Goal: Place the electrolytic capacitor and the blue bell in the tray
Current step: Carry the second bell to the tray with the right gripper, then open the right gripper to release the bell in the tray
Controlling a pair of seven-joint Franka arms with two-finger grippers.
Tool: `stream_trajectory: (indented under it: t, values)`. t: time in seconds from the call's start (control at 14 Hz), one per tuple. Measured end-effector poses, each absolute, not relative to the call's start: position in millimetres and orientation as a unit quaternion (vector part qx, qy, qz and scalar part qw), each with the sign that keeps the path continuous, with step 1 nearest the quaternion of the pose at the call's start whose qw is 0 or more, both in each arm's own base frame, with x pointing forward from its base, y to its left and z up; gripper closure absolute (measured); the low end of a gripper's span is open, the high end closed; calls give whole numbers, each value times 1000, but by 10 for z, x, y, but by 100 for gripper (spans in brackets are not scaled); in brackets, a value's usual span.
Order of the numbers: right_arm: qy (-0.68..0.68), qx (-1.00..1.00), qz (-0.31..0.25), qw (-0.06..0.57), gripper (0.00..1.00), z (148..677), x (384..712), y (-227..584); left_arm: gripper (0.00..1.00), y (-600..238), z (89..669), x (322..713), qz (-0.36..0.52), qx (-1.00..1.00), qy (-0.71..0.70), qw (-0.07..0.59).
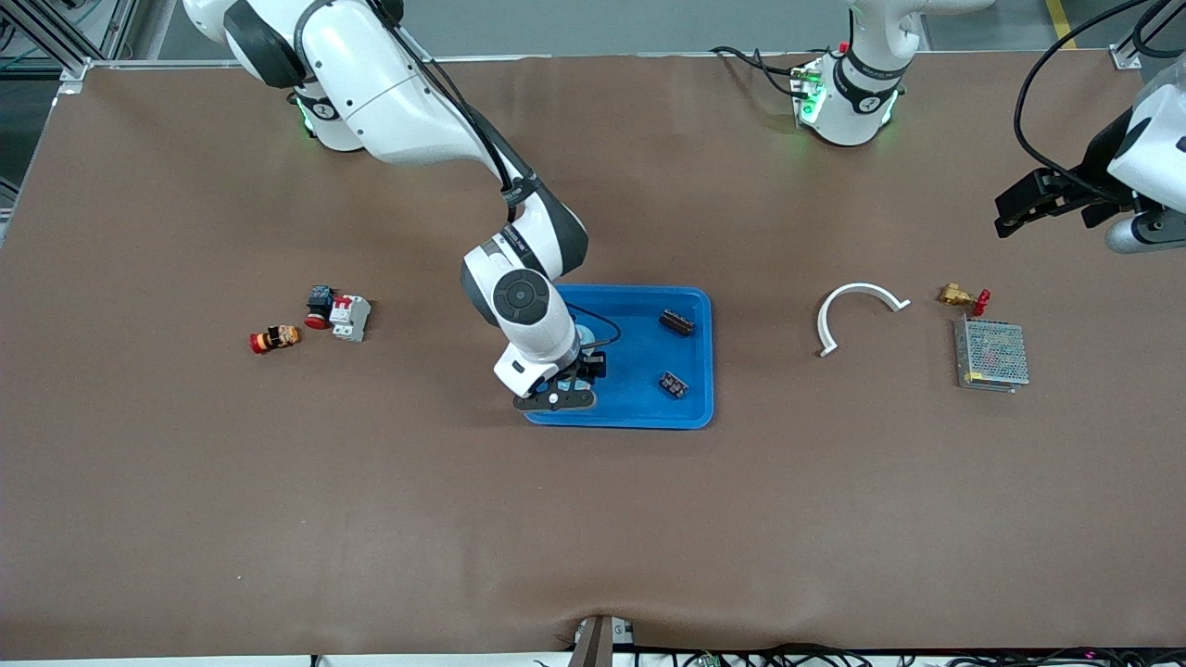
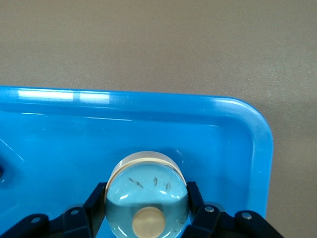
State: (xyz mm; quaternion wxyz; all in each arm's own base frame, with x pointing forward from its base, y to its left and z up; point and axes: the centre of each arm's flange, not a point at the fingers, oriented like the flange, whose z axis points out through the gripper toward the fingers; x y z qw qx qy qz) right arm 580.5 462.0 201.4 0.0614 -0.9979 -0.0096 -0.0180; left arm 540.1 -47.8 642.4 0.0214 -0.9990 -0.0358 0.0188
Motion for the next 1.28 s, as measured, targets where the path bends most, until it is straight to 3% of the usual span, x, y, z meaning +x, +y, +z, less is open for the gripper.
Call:
stream_trajectory:
  t: [0.86, 1.07, 1.21, 1.28]
  values:
    - [-13, -998, -23, 63, 31, 1953, 5782, 4659, 0, -368, 6424, 5410, 21, -999, -25, 9]
    - [-13, -998, -24, 63, 20, 1954, 5784, 4658, 0, -372, 6424, 5410, 21, -999, -25, 7]
    - [-13, -998, -25, 63, 2, 1956, 5787, 4657, 0, -377, 6425, 5410, 21, -999, -24, 4]
    - [-12, -998, -26, 64, 0, 1964, 5793, 4657, 0, -377, 6425, 5410, 21, -999, -24, 4]
